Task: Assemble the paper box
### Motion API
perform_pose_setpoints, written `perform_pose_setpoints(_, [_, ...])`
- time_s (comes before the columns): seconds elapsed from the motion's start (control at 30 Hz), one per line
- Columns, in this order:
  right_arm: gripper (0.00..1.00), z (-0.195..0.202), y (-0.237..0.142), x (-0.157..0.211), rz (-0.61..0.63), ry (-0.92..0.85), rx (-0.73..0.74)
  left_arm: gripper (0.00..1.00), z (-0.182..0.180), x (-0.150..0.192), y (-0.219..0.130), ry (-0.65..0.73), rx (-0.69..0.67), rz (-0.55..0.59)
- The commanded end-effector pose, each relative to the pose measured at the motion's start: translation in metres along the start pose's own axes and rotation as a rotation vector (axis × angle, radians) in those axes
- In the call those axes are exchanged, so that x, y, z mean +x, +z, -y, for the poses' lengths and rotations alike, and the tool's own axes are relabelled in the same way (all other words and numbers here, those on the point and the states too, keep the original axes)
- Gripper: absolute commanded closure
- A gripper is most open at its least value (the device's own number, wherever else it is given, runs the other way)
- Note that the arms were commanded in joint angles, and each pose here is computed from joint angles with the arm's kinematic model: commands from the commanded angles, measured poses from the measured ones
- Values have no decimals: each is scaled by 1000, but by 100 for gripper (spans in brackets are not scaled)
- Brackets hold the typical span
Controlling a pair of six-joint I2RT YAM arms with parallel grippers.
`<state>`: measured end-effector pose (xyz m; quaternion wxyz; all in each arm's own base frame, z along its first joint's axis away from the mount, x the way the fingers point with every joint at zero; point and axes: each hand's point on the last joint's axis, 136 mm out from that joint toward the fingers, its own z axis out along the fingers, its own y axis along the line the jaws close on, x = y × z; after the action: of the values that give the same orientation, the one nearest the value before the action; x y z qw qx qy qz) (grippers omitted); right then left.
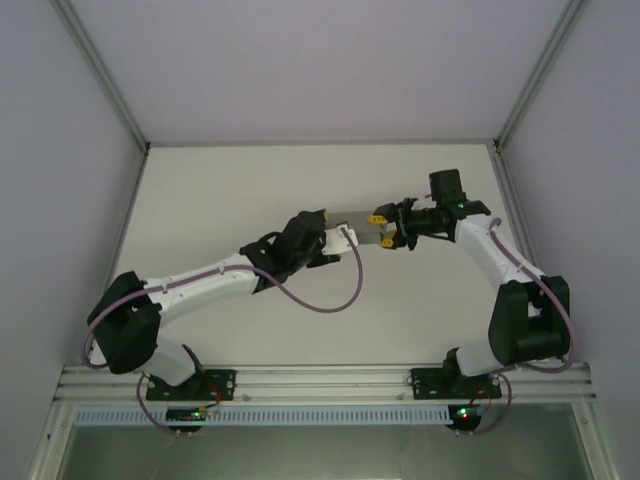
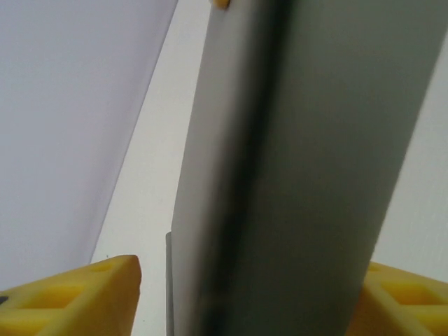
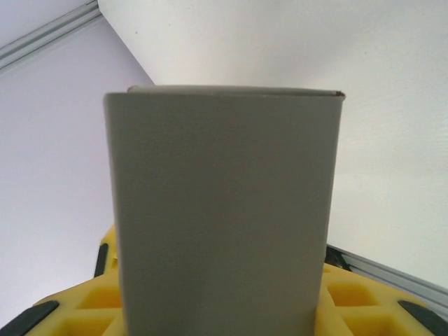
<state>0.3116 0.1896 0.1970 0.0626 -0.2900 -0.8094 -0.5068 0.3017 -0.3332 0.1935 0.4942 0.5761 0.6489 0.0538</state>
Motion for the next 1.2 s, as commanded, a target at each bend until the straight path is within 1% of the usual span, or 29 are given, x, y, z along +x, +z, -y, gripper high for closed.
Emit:
perform_pose_setpoints(0.0, [59,1,-2,25,-104,-3,25,40,-16,-11,-7,-8,-54,44])
perform_pose_setpoints(0.07, [57,0,-3,23,-98,-1,20,47,-17,-13,-8,-5,-56,49])
perform_pose_setpoints(0.13, [55,0,-1,23,-98,2,13,52,-19,-12,-9,0,-64,44])
perform_pose_setpoints(0.2, [49,-2,-2,24,-105,2,5,56,-19,-11,-10,5,-63,37])
perform_pose_setpoints(0.27, [46,-3,-2,23,-101,3,-1,61,-20,-12,-12,2,-57,39])
perform_pose_setpoints(0.3, [41,-3,-4,21,-90,7,-4,63,-19,-13,-14,3,-46,42])
perform_pose_setpoints(0.37, [36,-11,-7,12,-43,-24,-41,67,-19,-15,-17,-6,-34,40])
perform_pose_setpoints(0.43, [25,-16,-14,2,13,-47,-69,67,-17,-14,-20,-9,-15,34])
perform_pose_setpoints(0.47, [18,-18,-21,-7,60,-67,-79,67,-15,-12,-23,-11,-3,24])
perform_pose_setpoints(0.5, [4,-18,-27,-14,107,-101,-76,67,-14,-10,-24,-13,10,14])
perform_pose_setpoints(0.53, [1,-21,-35,-23,162,-145,-73,67,-13,-8,-26,-17,22,1])
perform_pose_setpoints(0.6, [1,-24,-58,-36,266,-282,-43,67,-4,-1,-30,-22,75,-37])
perform_pose_setpoints(0.63, [1,-34,-68,-40,302,-377,-63,67,0,3,-32,-29,109,-57])
perform_pose_setpoints(0.67, [1,-47,-82,-46,367,-470,-67,67,6,7,-34,-41,158,-75])
perform_pose_setpoints(0.7, [1,-52,-91,-45,405,-567,-36,69,10,13,-35,-57,196,-99])
perform_pose_setpoints(0.73, [1,-63,-106,-47,491,-688,17,70,14,19,-35,-78,230,-125])
perform_pose_setpoints(0.77, [1,-66,-115,-47,553,-837,113,70,21,26,-37,-104,299,-155])
perform_pose_setpoints(0.83, [1,-65,-122,-44,612,-999,233,68,40,41,-43,-149,457,-224])
perform_pose_setpoints(0.87, [1,-60,-122,-44,621,-1063,269,68,51,49,-47,-163,540,-270])
perform_pose_setpoints(0.93, [1,-55,-119,-41,623,-1147,287,72,55,60,-44,-200,582,-348])
perform_pose_setpoints(1.0, [1,-50,-112,-33,590,-1207,258,71,65,68,-46,-227,677,-395])
perform_pose_setpoints(1.1, [1,-46,-104,-26,562,-1265,232,71,67,82,-35,-264,711,-455])
perform_pose_setpoints(1.17, [1,-41,-94,-15,488,-1338,237,70,70,84,-32,-298,772,-477])
